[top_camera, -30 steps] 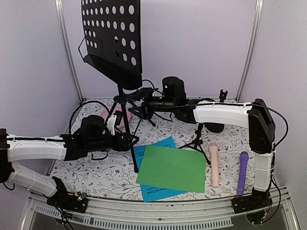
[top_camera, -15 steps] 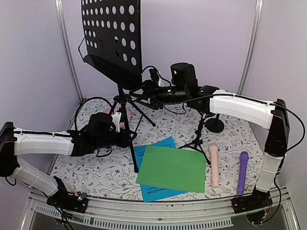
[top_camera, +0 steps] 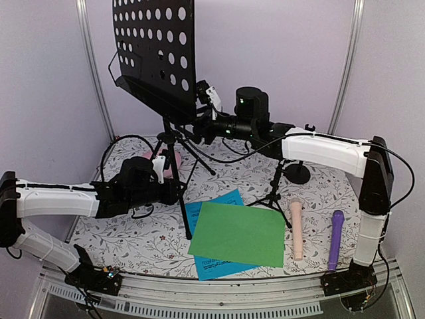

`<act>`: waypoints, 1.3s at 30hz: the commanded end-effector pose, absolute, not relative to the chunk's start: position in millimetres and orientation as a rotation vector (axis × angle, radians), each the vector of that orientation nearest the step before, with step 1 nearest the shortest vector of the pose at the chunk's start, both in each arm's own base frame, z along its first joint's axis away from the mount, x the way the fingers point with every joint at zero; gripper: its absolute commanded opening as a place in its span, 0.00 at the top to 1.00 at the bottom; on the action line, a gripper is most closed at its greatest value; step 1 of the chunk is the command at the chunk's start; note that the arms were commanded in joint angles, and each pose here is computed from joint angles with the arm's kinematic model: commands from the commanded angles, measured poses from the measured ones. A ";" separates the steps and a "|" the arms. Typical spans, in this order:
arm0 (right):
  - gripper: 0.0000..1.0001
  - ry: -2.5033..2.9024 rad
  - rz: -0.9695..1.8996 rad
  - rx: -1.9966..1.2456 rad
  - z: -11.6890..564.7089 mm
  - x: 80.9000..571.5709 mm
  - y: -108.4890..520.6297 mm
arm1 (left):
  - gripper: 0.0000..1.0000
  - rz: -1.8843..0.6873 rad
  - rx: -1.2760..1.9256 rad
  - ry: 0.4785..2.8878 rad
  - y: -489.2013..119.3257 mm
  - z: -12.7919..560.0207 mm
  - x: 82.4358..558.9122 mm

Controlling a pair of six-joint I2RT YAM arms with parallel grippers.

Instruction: Pack up the instrument practice props

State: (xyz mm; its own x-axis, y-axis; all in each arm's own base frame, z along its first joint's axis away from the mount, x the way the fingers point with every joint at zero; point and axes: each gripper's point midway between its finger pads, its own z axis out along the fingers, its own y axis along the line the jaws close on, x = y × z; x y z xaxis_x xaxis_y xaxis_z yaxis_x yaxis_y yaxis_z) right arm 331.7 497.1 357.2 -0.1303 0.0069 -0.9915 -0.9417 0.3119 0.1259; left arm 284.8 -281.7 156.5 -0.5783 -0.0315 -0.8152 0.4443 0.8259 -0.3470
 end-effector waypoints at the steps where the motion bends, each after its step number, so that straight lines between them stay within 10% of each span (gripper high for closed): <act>1: 0.36 1.213 0.970 -0.984 367.5 345.1 516.8 | 0.69 -0.691 0.301 2.108 -284.1 157.4 279.9; 20: 0.47 1.154 1.116 -0.926 381.8 356.5 572.2 | 0.69 -0.713 0.316 2.140 -294.6 151.3 280.7; 31: 0.89 1.150 1.189 -0.959 384.2 335.1 584.0 | 0.69 -0.690 0.311 2.132 -291.1 158.5 281.9; 39: 0.99 1.108 1.188 -0.869 433.6 332.9 569.1 | 0.61 -0.701 0.267 2.051 -269.7 207.2 269.8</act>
State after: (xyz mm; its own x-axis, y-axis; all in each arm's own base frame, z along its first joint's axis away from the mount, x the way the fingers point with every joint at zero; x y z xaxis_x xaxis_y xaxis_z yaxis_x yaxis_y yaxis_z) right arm 352.0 574.2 382.4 0.0164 0.1727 -0.9848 -0.9782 0.2066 0.0200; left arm 277.4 -276.9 166.6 -0.6040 -0.0417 -0.7959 0.4272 0.8261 -0.3675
